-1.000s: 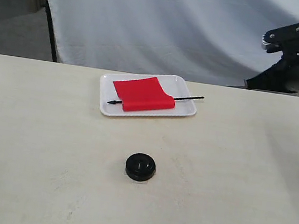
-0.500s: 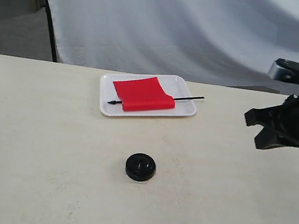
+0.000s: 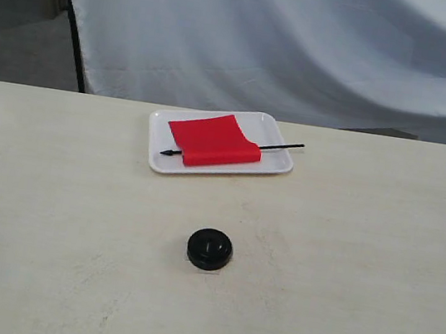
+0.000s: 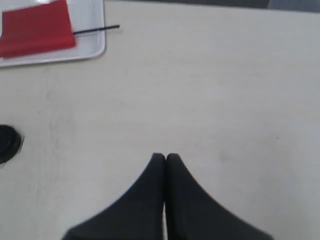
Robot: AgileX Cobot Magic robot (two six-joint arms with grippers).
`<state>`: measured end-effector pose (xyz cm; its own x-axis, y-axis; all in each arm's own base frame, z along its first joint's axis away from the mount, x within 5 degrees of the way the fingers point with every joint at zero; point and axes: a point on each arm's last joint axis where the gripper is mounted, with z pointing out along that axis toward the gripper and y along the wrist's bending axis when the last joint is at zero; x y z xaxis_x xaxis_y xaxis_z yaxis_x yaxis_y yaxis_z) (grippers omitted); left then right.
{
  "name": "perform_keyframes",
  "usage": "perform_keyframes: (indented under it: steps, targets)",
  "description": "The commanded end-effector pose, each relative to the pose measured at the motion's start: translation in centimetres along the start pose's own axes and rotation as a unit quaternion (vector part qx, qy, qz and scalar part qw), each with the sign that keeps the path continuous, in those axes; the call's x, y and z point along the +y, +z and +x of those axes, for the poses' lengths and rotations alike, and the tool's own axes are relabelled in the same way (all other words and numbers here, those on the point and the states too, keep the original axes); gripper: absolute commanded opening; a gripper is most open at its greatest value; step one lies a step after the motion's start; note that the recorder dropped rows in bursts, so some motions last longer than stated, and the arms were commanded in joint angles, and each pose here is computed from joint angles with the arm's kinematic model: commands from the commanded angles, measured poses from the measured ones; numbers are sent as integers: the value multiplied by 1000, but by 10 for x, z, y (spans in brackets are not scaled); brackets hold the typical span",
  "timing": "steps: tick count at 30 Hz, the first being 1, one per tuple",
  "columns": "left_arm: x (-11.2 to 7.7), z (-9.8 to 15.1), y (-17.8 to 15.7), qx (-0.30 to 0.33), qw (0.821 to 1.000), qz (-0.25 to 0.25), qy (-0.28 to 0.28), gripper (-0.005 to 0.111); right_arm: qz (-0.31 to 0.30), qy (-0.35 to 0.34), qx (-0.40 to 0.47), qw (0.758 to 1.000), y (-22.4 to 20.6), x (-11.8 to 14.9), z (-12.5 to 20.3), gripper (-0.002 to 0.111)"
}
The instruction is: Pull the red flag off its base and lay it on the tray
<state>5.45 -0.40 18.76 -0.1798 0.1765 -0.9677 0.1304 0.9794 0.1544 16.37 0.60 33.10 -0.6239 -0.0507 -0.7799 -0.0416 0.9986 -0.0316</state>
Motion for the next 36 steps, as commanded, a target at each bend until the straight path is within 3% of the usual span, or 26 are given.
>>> perform_keyframes:
  steps: [1,10,16,21,31,36]
  targets:
    - [0,-1,0,-6,1000,3,-2,1,28,18,-103,994,-27,-6,29,-1]
    - [0,-1,0,-6,1000,3,-2,1,18,20,-300,954,-54,-2,92,-1]
    - [0,-1,0,-6,1000,3,-2,1,14,5,-408,913,-71,0,107,-1]
    - [0,-1,0,-6,1000,3,-2,1,15,4,-438,899,-81,0,111,-1]
    - [0,-1,0,-6,1000,3,-2,1,13,9,-438,899,-81,0,111,-1]
    - [0,-1,0,-6,1000,3,-2,1,-37,87,-437,894,-81,1,111,-1]
